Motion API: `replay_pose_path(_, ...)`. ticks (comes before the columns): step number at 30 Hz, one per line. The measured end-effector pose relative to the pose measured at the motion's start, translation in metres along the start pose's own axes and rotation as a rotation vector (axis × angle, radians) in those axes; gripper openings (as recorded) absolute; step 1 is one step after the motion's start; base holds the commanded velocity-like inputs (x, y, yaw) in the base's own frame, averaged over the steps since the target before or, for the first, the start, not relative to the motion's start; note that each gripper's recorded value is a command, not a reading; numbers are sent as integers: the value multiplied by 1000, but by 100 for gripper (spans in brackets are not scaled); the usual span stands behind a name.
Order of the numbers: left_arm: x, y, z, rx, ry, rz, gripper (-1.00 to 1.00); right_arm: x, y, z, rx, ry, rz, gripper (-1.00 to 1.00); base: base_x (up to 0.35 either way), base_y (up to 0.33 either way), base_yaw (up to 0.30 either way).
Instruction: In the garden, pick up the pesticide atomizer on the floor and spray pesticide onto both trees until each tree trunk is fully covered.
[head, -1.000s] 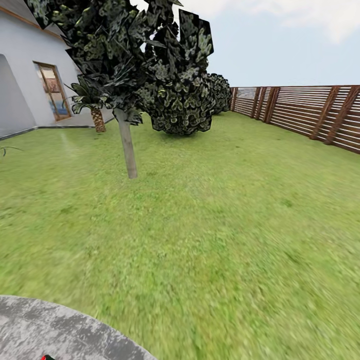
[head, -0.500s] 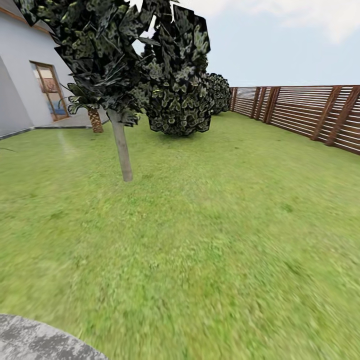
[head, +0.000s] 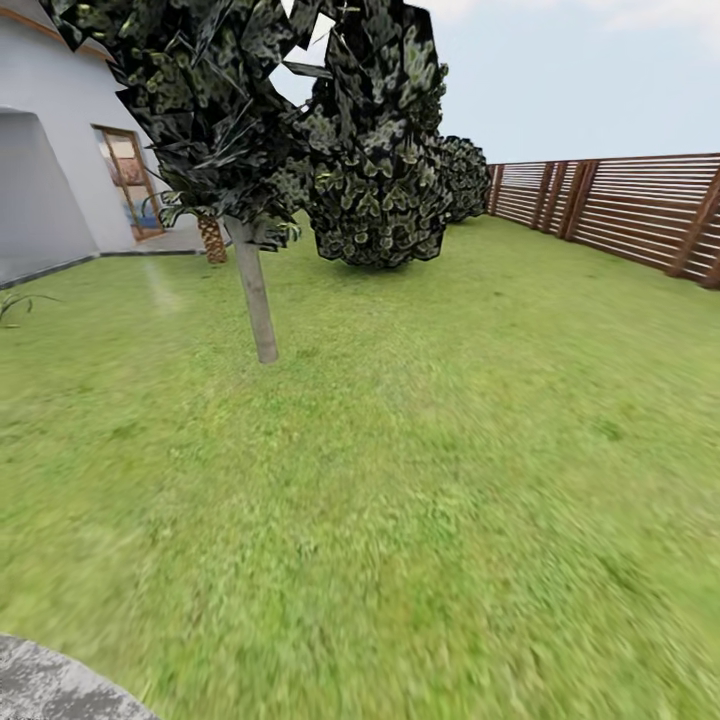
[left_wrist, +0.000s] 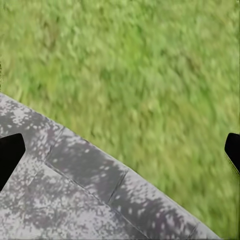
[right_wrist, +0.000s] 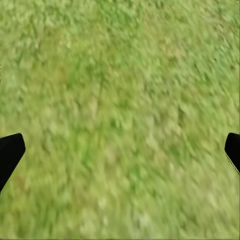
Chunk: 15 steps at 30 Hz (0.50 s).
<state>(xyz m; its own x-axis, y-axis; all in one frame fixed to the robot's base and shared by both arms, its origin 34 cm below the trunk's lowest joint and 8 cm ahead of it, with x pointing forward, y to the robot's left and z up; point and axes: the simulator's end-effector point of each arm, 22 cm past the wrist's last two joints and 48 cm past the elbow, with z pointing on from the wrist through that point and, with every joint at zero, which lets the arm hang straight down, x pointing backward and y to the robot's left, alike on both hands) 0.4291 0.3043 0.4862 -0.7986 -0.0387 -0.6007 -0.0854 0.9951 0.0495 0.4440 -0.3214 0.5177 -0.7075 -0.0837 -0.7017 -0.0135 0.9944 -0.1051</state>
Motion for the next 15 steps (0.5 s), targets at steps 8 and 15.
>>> replay_pose_path(8,0,0,0,0,0,0,100,0,0,0,0,0,0,100,278,-167,272)
replay_pose_path(15,0,0,0,0,0,0,100,0,0,0,0,0,-1,100,272,-169,278)
